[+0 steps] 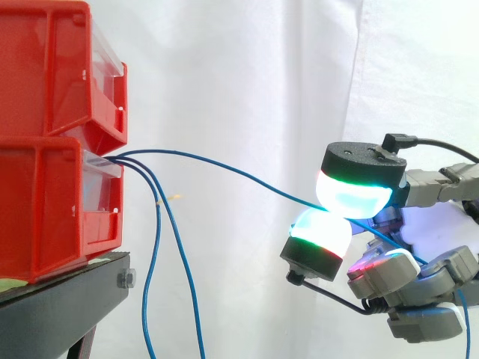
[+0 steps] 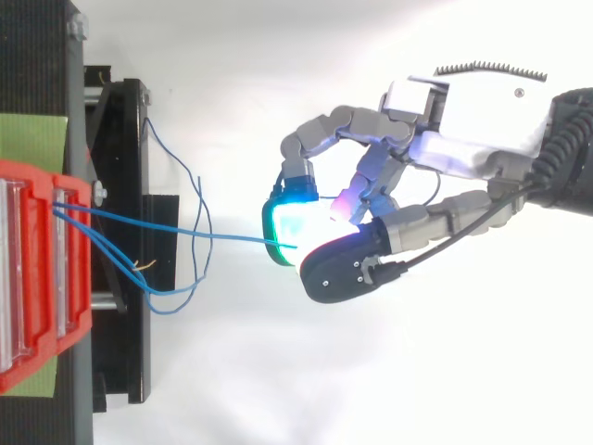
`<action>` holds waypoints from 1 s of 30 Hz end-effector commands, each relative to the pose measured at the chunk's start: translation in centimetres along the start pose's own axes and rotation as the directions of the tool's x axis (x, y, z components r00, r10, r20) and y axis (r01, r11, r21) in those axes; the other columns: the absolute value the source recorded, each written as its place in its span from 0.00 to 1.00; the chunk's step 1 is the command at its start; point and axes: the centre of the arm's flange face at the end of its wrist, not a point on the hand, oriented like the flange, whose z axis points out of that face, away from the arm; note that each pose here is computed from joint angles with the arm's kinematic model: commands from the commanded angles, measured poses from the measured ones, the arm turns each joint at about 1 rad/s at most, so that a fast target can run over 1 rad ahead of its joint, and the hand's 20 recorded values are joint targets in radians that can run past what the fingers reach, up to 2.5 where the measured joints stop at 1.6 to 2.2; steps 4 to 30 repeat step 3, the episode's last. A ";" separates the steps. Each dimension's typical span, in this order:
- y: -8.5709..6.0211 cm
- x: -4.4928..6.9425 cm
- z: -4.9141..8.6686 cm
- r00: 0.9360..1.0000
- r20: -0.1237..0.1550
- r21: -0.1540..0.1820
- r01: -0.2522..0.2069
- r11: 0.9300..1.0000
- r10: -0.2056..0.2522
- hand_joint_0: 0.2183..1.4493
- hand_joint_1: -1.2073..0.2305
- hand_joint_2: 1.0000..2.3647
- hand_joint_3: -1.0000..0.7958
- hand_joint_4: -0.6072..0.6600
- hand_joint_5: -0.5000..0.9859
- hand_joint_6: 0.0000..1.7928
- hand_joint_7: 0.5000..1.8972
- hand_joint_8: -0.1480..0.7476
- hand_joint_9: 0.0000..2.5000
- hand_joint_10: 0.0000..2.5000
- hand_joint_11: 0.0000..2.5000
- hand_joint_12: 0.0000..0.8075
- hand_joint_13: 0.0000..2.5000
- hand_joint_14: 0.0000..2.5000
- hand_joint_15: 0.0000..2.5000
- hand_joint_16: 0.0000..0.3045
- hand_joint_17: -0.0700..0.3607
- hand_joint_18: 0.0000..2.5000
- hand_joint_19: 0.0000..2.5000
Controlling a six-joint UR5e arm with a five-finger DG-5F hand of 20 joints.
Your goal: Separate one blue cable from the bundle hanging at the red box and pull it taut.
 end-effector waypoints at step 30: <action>0.0 0.0 0.0 1.000 0.000 0.001 0.000 1.000 0.000 0.37 0.30 0.01 0.58 0.50 0.25 0.50 0.68 0.62 0.49 0.00 0.57 0.46 0.49 0.43 0.58 0.18 0.44 0.53 0.44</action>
